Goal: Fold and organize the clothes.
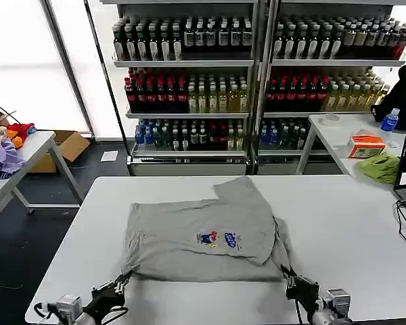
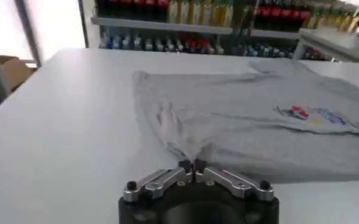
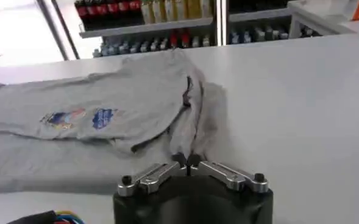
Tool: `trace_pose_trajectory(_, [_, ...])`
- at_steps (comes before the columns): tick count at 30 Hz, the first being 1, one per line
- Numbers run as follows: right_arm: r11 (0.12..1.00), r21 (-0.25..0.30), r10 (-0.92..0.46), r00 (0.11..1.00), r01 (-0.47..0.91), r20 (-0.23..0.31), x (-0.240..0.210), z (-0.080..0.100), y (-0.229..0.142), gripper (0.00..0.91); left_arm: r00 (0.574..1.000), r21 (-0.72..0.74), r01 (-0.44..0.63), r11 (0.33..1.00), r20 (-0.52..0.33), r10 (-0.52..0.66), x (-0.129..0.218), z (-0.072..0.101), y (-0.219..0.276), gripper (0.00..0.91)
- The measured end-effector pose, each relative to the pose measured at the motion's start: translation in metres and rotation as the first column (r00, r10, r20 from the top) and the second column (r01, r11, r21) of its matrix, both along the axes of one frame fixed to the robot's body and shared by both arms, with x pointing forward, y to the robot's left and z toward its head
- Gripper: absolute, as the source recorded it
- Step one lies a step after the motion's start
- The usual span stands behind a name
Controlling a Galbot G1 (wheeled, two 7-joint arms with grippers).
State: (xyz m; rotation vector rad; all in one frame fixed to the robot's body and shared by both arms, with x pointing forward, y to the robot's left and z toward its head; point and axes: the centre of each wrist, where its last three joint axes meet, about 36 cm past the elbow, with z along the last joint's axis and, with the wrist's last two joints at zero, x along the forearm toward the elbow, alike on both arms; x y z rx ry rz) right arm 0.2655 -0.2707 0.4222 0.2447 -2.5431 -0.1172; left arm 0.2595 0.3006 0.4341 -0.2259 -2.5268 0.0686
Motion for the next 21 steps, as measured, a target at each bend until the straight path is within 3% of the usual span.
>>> trace_pose_trajectory(1, [1.0, 0.001, 0.004, 1.0, -0.004, -0.004, -0.002, 0.001, 0.001, 0.0, 1.0, 0.003, -0.004, 1.0, -0.005, 0.004, -0.004, 0.002, 0.003, 0.01])
trace_pose_trajectory(2, [1.0, 0.0, 0.007, 1.0, -0.007, -0.008, -0.003, 0.001, 0.002, 0.383, 1.0, 0.006, -0.008, 1.0, -0.01, 0.009, -0.008, 0.005, 0.005, 0.584])
trace_pose_trajectory(3, [1.0, -0.004, 0.011, 1.0, -0.011, -0.013, -0.005, 0.001, 0.003, 0.907, 1.0, 0.005, -0.01, 1.0, -0.015, 0.01, -0.012, 0.007, 0.007, 0.907])
trace_pose_trajectory(10, [1.0, -0.013, 0.016, 1.0, -0.016, -0.008, -0.004, 0.005, 0.004, 0.907, 0.999, 0.033, -0.017, 0.999, -0.032, 0.018, -0.028, 0.019, 0.012, 0.907])
trace_pose_trajectory(21, [1.0, 0.018, 0.015, 0.996, -0.017, 0.084, 0.019, 0.031, -0.004, 0.907, 0.998, 0.13, -0.044, 0.991, -0.027, 0.048, -0.034, 0.035, 0.038, 0.907])
